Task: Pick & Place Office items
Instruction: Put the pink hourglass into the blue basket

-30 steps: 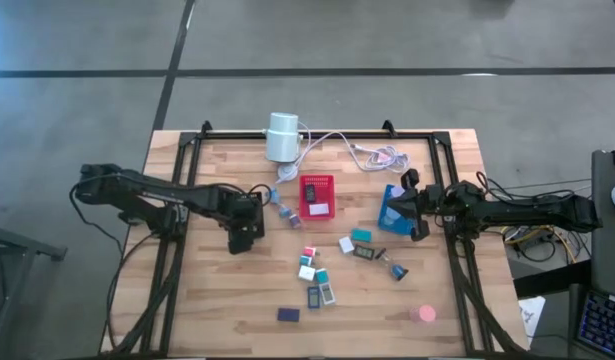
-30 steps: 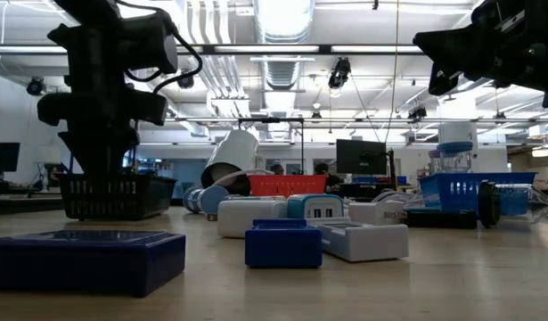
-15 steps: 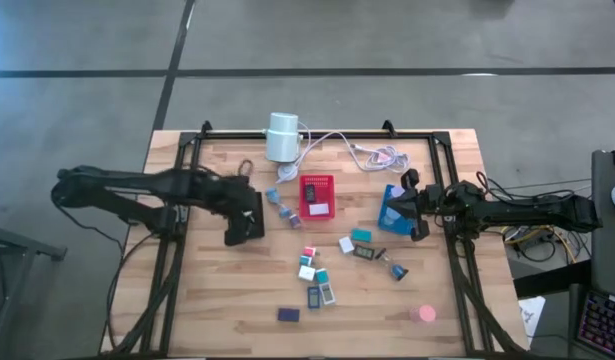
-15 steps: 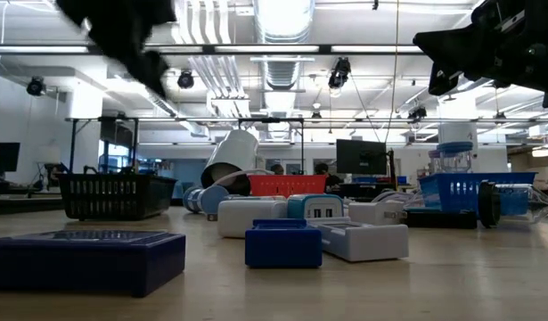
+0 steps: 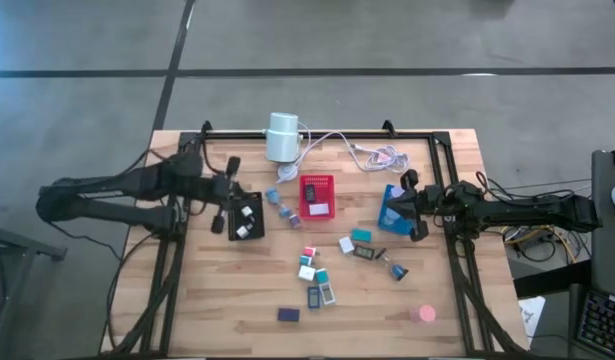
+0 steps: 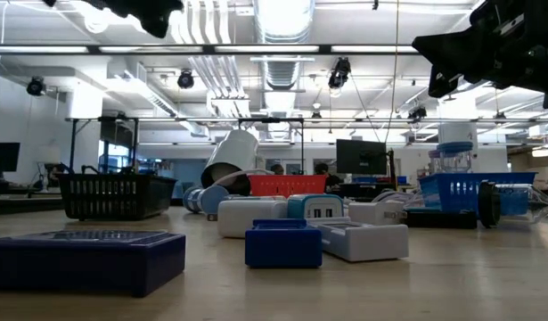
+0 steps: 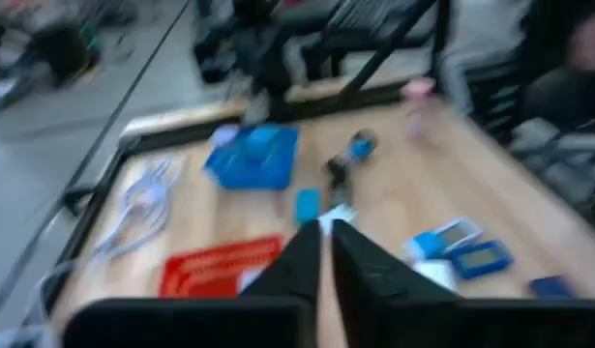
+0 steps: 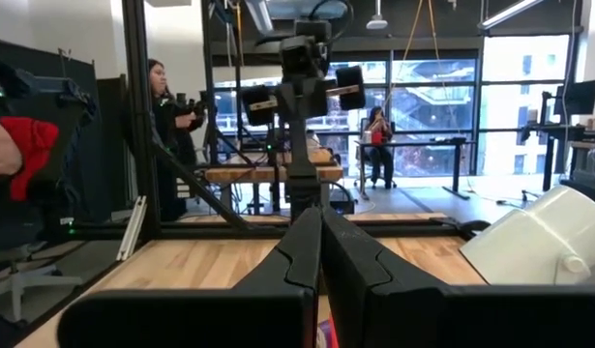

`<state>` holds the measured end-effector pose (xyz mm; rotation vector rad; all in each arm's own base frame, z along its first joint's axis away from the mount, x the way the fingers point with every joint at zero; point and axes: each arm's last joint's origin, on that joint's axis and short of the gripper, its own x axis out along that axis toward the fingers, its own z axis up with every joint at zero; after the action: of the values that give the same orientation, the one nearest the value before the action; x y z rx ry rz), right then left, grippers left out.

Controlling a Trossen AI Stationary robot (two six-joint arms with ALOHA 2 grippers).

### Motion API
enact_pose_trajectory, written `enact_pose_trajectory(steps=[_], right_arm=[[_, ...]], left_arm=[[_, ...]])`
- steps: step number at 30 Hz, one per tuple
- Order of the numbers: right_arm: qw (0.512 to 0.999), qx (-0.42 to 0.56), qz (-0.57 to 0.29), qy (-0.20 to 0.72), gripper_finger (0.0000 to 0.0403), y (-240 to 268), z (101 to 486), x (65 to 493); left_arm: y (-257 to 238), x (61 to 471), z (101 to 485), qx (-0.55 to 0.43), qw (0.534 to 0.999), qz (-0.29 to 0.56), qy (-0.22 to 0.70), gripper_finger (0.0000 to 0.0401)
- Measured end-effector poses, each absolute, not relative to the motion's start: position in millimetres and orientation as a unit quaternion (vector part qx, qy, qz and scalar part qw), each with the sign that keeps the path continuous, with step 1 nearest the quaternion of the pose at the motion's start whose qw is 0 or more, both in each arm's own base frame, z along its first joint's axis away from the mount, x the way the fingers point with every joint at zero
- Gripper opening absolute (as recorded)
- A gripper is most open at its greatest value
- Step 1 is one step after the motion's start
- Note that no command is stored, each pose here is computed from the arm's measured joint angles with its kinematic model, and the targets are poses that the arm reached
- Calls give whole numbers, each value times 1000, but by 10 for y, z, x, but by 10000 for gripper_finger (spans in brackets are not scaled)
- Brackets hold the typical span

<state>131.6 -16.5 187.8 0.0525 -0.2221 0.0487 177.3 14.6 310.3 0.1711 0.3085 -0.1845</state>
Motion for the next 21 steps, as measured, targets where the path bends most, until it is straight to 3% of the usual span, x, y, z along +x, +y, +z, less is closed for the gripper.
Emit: enact_pose_trajectory(steps=[3, 13, 21], right_arm=[[993, 25, 24, -111, 8, -165, 1878, 1315], [993, 24, 24, -111, 8, -165, 1878, 1315], [993, 30, 24, -112, 8, -166, 1879, 1314]], left_arm=[[182, 1688, 2998, 72, 983, -143, 89, 7], [265, 1406, 2502, 23, 998, -50, 37, 1], [233, 1164, 2397, 3, 1000, 7, -24, 0]])
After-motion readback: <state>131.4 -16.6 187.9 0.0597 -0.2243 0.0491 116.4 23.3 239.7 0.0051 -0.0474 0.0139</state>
